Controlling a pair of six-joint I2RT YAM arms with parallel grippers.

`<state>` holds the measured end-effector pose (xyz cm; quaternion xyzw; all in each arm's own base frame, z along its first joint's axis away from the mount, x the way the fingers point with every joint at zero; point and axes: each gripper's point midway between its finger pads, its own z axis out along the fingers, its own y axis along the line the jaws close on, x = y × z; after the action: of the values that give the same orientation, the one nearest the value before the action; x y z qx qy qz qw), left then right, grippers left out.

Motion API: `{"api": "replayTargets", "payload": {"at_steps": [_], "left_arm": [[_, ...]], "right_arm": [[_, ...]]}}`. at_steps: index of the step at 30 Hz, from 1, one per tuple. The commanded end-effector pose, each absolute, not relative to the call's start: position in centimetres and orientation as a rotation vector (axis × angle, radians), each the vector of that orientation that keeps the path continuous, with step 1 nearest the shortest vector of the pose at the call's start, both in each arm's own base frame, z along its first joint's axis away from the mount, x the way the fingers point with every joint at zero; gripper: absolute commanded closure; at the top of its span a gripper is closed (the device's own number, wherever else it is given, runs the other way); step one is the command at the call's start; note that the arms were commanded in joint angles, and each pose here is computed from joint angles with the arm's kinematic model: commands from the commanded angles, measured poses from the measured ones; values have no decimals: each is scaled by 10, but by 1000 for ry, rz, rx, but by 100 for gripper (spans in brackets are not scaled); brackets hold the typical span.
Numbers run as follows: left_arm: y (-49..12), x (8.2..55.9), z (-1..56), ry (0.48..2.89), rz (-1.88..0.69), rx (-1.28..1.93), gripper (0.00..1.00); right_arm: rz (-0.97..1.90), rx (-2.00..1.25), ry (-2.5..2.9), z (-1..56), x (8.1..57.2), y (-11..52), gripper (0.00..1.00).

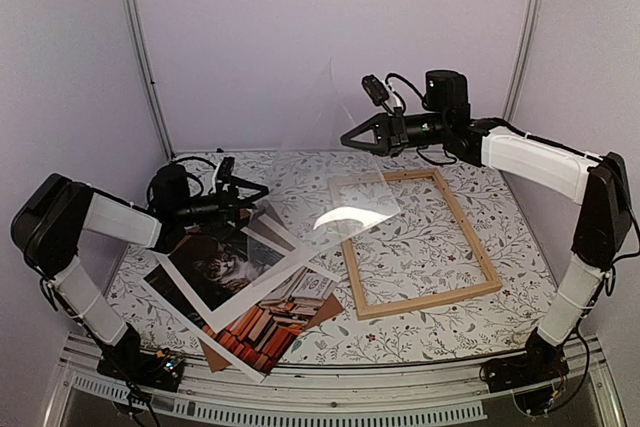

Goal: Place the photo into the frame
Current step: Pass from the right arm to the left

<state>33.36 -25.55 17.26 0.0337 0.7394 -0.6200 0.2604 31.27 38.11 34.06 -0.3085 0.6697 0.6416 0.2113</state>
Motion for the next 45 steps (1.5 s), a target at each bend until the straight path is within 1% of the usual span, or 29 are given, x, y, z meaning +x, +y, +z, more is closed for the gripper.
{"api": "replayTargets", "payload": {"at_steps": [1, 6, 11, 17, 24, 30, 38, 45], "left_arm": [[-260, 333, 202, 1900, -1697, 170, 0], [-256, 340, 216, 1869, -1669, 180, 4], [-253, 343, 229, 1838, -1651, 195, 15], [-247, 345, 234, 1830, -1612, 187, 19], [-246, 347, 235, 1840, -1584, 183, 30], [-243, 346, 235, 1842, -1556, 175, 37], [-242, 347, 235, 1844, -1539, 172, 40], [-243, 347, 230, 1857, -1536, 173, 53]], "right_arm": [[1729, -834, 1846, 346, 313, 367, 100], [1656, -749, 1953, 321, 321, 355, 100], [1572, -639, 2067, 295, 334, 339, 100], [1495, -546, 2148, 274, 345, 325, 100], [1479, -490, 2172, 263, 351, 324, 100], [1460, -407, 2205, 250, 358, 322, 100], [1447, -343, 2213, 243, 363, 317, 100], [1488, -299, 2184, 240, 363, 317, 100]]}}
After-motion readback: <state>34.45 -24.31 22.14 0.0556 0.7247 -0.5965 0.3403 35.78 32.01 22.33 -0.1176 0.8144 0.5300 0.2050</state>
